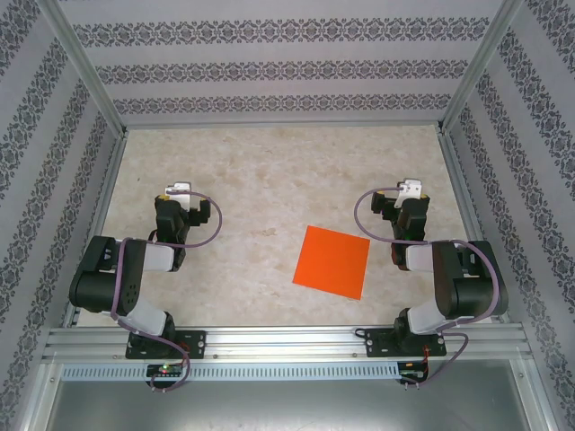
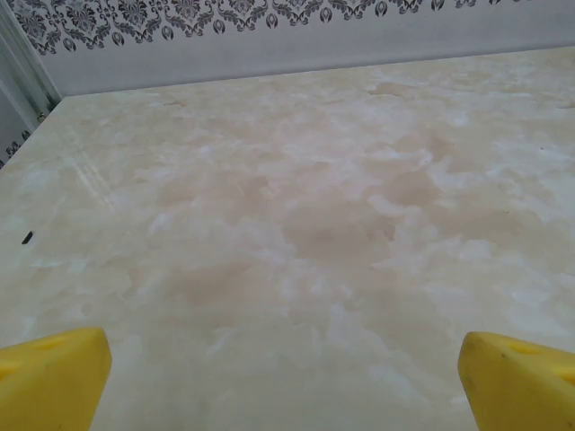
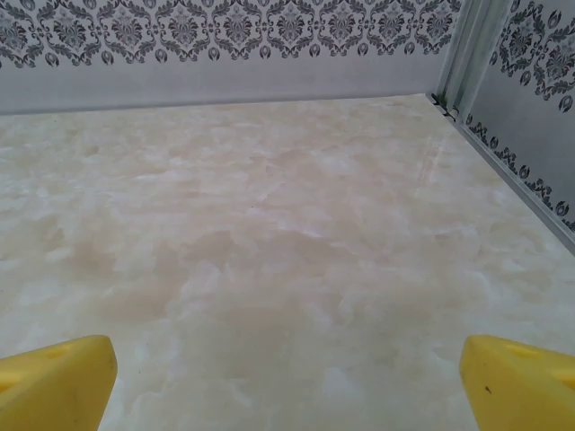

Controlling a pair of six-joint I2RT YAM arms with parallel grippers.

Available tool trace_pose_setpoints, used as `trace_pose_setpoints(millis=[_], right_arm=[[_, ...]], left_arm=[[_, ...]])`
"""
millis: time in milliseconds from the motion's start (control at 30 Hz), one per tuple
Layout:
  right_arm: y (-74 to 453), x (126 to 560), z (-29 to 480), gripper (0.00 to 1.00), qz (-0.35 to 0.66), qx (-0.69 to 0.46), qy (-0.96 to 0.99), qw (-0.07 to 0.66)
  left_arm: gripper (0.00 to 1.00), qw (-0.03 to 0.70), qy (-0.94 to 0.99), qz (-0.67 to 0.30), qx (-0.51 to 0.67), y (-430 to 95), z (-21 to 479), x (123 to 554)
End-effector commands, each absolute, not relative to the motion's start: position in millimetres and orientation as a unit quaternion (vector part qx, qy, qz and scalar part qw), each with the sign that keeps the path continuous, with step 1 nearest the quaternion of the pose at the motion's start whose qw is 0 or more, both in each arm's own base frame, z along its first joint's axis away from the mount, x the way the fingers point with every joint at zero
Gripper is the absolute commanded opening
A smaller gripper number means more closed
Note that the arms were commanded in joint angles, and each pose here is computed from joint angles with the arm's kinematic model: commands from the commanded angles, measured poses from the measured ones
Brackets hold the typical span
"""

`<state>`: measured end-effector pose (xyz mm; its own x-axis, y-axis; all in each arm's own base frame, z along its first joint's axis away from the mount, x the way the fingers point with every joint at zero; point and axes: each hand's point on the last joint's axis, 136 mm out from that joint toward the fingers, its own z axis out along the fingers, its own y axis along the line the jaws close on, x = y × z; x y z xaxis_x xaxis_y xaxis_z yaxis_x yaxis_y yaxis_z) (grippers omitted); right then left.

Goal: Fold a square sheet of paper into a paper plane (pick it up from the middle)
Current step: Move the square sheet of paper to the center of the table.

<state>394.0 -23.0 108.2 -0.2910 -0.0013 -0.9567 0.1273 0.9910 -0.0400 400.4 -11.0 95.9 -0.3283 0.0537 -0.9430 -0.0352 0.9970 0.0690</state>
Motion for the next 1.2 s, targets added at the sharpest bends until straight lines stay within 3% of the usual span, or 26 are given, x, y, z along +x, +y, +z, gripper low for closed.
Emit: trace_pose_setpoints(millis=[0,1167], right_arm=[[-25.1,400.1,126.4,0.98,-0.055,0.048,0.783,0.618],[-22.2,402.3,125.2,0.98,-0.034,0.037,0.787,0.614]], left_arm=[[1.00,0.593,0.804,0.036,0.001,-11.2,104.8,404.5],[1.00,0.593,0.805,0.036,0.000,-10.6,104.3,403.9]])
